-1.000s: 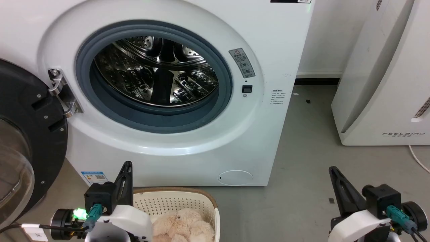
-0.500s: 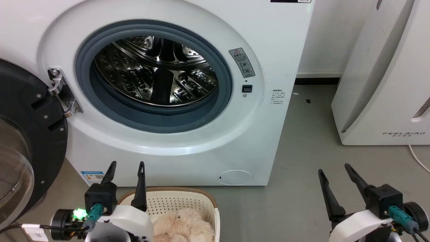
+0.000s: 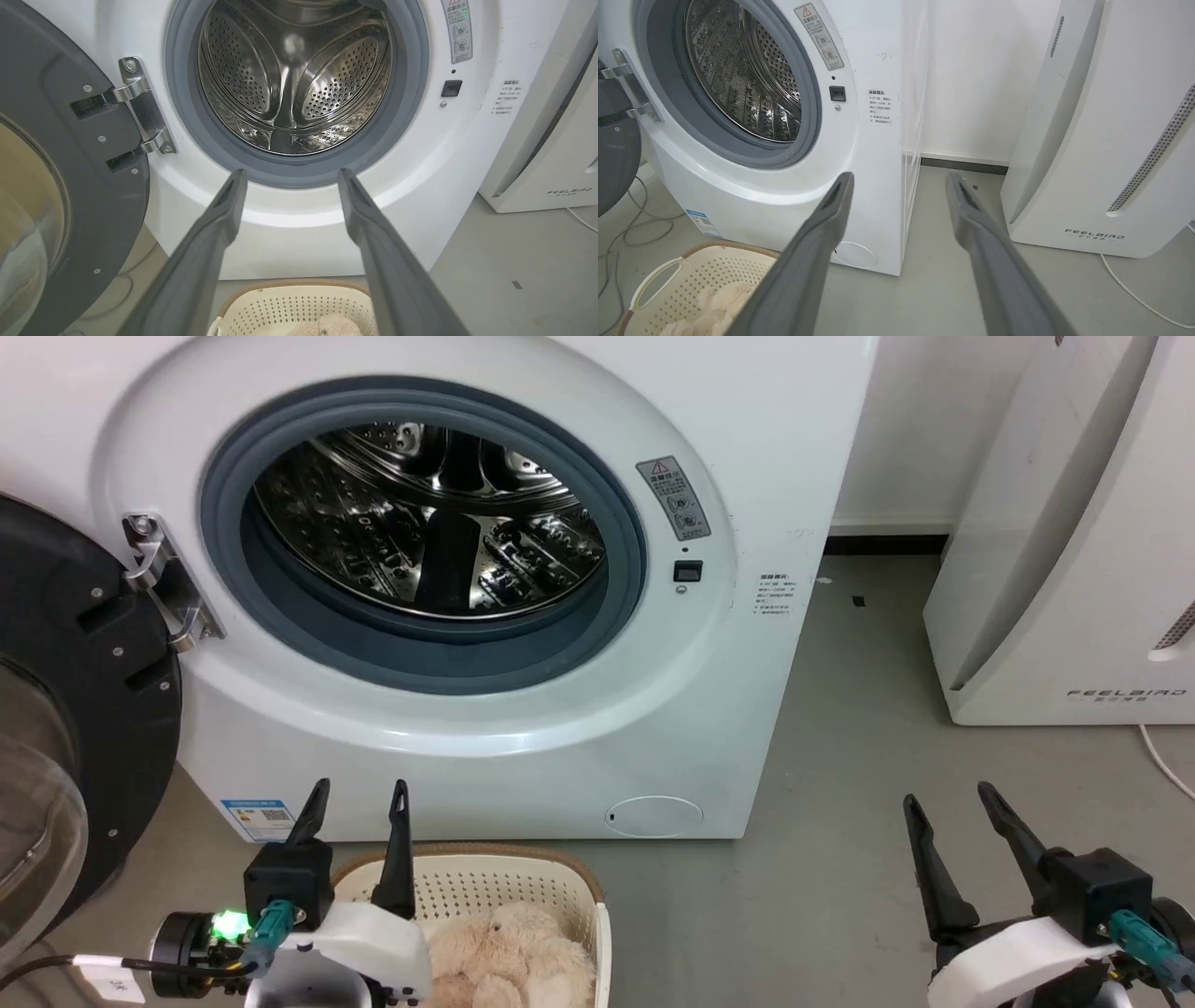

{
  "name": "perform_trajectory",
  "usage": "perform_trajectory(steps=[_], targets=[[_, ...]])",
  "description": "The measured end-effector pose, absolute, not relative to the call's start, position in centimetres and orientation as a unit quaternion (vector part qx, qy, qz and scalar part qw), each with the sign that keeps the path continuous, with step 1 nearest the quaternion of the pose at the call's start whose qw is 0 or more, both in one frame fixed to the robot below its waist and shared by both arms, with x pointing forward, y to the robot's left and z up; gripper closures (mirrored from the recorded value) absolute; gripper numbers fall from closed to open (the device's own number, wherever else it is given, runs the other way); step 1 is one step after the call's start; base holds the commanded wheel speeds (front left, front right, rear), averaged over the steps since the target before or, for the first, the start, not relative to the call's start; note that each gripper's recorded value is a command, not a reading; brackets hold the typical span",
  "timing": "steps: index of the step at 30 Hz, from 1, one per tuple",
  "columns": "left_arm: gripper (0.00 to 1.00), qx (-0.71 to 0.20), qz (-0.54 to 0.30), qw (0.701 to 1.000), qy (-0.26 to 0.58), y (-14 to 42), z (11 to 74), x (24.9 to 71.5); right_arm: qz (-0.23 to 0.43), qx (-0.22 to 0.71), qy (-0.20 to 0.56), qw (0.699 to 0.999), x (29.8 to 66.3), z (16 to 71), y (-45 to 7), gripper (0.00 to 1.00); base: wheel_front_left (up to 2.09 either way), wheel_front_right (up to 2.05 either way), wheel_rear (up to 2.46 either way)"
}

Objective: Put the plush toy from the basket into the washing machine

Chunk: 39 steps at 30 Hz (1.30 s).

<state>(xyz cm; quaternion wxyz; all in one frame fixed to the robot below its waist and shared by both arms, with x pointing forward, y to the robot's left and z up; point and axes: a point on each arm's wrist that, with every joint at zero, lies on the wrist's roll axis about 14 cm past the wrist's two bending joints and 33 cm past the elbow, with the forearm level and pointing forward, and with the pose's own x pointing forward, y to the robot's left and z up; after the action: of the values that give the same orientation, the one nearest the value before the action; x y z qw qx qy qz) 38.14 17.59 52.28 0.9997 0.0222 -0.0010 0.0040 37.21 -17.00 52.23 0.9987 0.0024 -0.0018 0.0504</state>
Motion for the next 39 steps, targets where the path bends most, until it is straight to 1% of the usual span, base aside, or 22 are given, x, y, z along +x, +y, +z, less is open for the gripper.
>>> perform_trajectory(steps=[14, 25, 37, 38, 39], targets=[[0.0, 0.033, -0.011, 0.999, 0.033, 17.0, 49.6, 40.2, 0.038, 0.022, -0.001, 0.999, 38.2, 51.6, -17.8, 0.0, 0.0, 0.0, 0.0], [0.0, 0.054, -0.037, 0.993, 0.103, 16.4, 44.4, 42.0, 0.026, 0.039, 0.002, 0.999, 39.6, 50.7, -18.6, 0.0, 0.0, 0.0, 0.0], [0.0, 0.08, -0.081, 0.974, 0.198, 15.3, 38.4, 43.3, 0.013, 0.054, 0.005, 0.998, 41.2, 49.6, -19.3, 0.0, 0.0, 0.0, 0.0], [0.0, 0.093, -0.092, 0.965, 0.226, 15.1, 36.8, 43.4, 0.006, 0.055, 0.009, 0.998, 41.6, 49.2, -19.8, 0.0, 0.0, 0.0, 0.0], [0.0, 0.093, -0.092, 0.965, 0.226, 15.1, 36.8, 43.4, 0.006, 0.055, 0.009, 0.998, 41.6, 49.2, -19.8, 0.0, 0.0, 0.0, 0.0]])
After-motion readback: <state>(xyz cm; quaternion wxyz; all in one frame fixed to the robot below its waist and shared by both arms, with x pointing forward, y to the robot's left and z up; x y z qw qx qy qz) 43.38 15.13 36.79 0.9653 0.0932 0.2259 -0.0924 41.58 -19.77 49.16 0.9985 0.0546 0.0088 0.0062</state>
